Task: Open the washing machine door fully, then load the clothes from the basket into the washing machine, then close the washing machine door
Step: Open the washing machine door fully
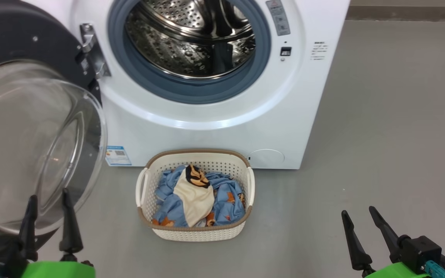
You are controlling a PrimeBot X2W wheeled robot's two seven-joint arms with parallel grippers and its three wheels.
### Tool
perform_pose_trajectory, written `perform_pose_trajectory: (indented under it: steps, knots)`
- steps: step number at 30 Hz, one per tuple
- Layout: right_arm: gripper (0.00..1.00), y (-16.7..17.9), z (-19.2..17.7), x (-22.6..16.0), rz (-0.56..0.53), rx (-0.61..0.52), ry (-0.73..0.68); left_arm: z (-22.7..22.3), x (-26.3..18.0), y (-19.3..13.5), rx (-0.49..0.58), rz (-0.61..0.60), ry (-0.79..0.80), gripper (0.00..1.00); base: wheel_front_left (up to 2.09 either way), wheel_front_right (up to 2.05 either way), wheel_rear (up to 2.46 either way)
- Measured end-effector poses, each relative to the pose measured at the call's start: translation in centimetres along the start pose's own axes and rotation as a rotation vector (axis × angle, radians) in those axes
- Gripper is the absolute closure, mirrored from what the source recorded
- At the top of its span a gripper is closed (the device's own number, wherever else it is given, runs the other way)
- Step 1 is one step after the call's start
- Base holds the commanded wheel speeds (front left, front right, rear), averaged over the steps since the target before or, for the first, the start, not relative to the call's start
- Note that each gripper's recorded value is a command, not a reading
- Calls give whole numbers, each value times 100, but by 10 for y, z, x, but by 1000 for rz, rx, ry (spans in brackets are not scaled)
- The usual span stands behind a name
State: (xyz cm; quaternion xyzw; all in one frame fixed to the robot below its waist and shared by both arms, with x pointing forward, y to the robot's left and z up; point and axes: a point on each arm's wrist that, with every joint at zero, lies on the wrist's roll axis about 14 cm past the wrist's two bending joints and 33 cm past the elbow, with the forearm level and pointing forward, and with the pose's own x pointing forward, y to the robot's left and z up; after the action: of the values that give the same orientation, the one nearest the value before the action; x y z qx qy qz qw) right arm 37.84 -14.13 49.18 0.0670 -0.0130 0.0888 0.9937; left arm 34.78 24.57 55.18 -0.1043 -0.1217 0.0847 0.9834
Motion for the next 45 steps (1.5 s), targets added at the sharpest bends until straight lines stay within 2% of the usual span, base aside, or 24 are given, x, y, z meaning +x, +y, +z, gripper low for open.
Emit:
perform_pose_trajectory:
  steps: [13, 23, 31, 45]
  knots:
    - [0, -15, 11, -16, -52, -9, -33, -34, -9, -32, -5, -114, 117, 0, 0, 0, 0]
    - [0, -18, 23, -20, -63, -23, -69, -56, -21, -24, 36, -103, 201, 0, 0, 0, 0]
    - [0, -25, 29, -29, -92, -33, -88, -64, -31, -34, 55, -156, 235, 0, 0, 0, 0]
    - [0, -28, 30, -34, -109, -42, -91, -65, -38, -40, 57, -191, 233, 0, 0, 0, 0]
